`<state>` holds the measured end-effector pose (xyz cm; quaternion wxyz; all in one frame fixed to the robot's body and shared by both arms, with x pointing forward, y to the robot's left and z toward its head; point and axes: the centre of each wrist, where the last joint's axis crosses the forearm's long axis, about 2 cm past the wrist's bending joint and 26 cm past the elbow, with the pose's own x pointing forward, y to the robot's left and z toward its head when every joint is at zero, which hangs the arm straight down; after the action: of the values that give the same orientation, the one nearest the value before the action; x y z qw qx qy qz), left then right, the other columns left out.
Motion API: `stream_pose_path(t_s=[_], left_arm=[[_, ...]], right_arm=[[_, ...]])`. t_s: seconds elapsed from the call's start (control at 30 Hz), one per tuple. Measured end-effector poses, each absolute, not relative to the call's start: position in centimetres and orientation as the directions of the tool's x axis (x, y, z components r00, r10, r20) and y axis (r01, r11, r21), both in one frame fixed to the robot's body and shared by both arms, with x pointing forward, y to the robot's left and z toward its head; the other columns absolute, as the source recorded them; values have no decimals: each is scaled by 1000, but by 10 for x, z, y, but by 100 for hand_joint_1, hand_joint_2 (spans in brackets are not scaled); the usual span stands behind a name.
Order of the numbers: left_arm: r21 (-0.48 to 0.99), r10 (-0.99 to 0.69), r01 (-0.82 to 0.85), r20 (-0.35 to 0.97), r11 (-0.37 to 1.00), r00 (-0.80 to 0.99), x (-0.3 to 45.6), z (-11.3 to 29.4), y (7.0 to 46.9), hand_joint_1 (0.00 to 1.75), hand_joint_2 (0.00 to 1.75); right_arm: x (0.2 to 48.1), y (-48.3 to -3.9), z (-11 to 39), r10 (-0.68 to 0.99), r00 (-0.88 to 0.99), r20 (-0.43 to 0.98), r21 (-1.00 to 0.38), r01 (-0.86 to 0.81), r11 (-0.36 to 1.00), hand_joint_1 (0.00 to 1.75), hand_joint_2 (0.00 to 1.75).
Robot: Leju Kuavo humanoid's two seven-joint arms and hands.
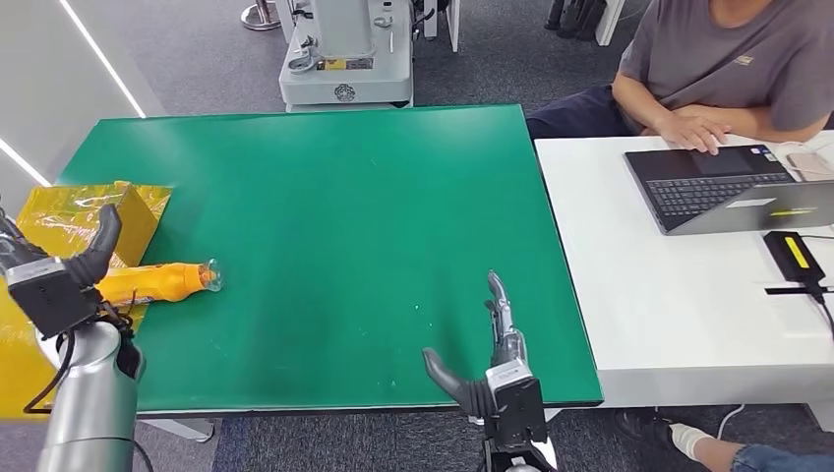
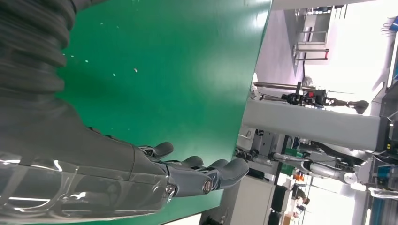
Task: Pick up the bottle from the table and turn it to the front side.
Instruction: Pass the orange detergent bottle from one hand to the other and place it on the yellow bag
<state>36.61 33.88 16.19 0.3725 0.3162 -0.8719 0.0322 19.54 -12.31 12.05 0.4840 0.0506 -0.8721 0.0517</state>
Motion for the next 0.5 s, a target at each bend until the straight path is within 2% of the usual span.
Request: stream_pose_path(t_s=[0.1,0.27,0.5], left_arm=[[30,-360,-479,702,877,-614,361,171,313,0,175],[-323,89,-212,712,922,-697,347,176,257,0,175],[-506,281,-101,621,856,-731,313,195,194,0,175]], right_arm=[[197,-123,120,-36,-526,850,-44,-140,989,0,175],[201,-125,121,-32,-535,845,-48,-134,990,0,175],[211,-129,129,-34,-568,822,-48,-127,991,0,175]])
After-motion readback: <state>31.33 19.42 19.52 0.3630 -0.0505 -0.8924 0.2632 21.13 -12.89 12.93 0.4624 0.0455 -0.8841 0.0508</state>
